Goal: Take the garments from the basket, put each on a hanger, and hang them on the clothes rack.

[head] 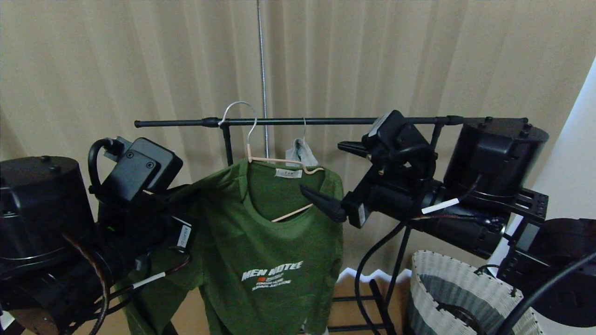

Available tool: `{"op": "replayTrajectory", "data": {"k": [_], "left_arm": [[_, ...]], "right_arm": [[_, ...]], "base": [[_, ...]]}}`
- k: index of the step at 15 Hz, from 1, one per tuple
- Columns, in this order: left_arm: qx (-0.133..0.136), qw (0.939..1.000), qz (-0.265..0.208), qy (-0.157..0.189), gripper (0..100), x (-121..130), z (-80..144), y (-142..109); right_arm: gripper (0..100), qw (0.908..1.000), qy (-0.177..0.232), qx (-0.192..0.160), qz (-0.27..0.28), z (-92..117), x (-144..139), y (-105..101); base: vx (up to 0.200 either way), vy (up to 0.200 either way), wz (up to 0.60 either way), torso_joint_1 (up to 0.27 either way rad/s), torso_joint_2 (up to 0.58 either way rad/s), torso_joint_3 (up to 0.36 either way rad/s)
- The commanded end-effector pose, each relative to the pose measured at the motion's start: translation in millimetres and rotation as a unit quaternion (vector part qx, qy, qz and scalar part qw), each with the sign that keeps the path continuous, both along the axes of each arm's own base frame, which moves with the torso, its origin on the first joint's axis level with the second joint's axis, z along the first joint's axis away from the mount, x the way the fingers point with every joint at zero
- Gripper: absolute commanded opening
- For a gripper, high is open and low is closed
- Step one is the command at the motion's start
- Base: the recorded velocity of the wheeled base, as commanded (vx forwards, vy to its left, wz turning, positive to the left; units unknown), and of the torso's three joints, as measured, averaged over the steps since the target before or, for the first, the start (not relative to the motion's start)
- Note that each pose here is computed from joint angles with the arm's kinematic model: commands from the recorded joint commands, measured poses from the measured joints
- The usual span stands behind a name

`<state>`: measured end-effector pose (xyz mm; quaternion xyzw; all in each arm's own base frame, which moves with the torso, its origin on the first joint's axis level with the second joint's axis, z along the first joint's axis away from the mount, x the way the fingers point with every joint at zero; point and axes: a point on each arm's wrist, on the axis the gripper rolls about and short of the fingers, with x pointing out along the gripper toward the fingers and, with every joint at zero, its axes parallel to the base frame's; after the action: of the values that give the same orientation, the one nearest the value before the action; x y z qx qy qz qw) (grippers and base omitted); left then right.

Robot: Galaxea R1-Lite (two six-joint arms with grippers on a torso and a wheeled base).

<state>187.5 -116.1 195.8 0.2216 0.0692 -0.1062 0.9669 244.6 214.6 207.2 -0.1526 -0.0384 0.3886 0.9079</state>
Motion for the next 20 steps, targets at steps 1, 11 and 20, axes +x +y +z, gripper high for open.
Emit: {"op": "replayTrajectory", "data": {"k": [1,11,20], "left_arm": [[0.003,0.9999,-0.015,0.004,0,-2,-3,-6],[-0.005,0.9987,-0.050,-0.011,0,-18,4,-12],[-0.005,0.9981,-0.060,-0.013,0,-22,5,-14]], "right_arm": [[100,0.9999,0.002,-0.013,-0.002,-6,13,9],[100,0.9978,0.003,-0.037,-0.055,-26,64,3],[0,0.9988,0.002,-0.041,-0.028,-30,53,19]], "base": [[0.000,0.000,0.00,0.000,0.00,0.000],[0.000,0.000,0.00,0.000,0.00,0.000],[0.000,0.000,0.00,0.000,0.00,0.000]]}}
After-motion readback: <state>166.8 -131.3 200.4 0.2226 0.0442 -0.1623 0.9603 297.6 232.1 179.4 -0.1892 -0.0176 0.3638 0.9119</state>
